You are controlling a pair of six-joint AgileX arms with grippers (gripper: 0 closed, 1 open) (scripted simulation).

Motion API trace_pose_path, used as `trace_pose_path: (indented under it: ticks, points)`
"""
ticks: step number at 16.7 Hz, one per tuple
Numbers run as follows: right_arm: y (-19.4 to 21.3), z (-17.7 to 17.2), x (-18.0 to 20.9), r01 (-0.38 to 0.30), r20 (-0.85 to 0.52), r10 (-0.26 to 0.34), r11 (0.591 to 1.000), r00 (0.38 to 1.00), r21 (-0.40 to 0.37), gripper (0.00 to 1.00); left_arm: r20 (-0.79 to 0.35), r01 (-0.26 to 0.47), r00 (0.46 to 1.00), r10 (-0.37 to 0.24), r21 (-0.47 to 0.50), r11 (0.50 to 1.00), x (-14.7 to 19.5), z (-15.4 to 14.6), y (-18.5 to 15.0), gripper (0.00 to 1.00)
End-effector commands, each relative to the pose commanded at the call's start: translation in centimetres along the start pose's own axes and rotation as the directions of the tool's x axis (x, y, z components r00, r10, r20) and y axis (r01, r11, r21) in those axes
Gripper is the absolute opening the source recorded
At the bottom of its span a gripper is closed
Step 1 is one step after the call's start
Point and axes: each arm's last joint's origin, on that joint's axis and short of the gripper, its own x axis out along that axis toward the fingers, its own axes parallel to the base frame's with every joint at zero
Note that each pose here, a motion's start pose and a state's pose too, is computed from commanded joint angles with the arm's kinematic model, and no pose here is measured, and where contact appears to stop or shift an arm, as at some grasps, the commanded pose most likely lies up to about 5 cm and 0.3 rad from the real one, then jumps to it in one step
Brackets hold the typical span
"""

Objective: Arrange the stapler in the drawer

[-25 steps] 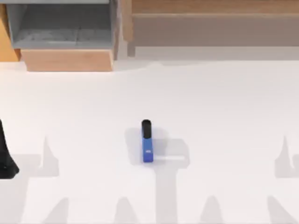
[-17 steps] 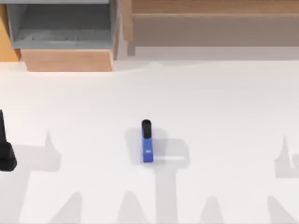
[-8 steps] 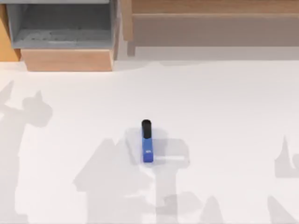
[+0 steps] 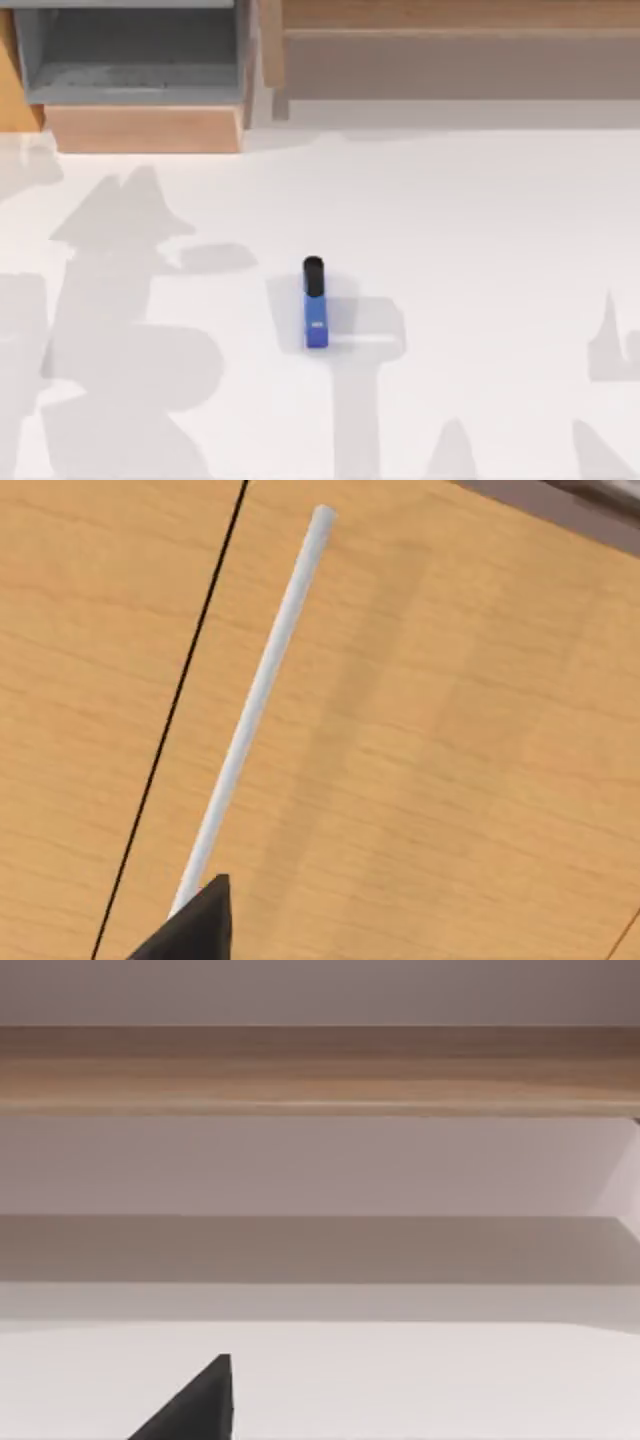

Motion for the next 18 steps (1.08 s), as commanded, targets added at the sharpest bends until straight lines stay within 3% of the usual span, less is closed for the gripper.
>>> trace_pose_path:
  ticks: [4,8,18]
  points:
    - [0.0,0.0,0.0,0.0,0.0,0.0,1.0,1.0,0.0,1.0,0.003,-0.021,1.0,0.021,0.214,0.977,3.9,-5.1,-3.3,1.0]
    - [0.0,0.0,0.0,0.0,0.0,0.0,1.0,1.0,0.0,1.0,0.002,-0.026,1.0,0.027,0.331,0.943,5.5,-8.4,-6.3,1.0]
    - [0.0,0.0,0.0,0.0,0.0,0.0,1.0,1.0,0.0,1.0,0.002,-0.027,1.0,0.028,0.351,0.936,6.5,-8.9,-6.9,1.0]
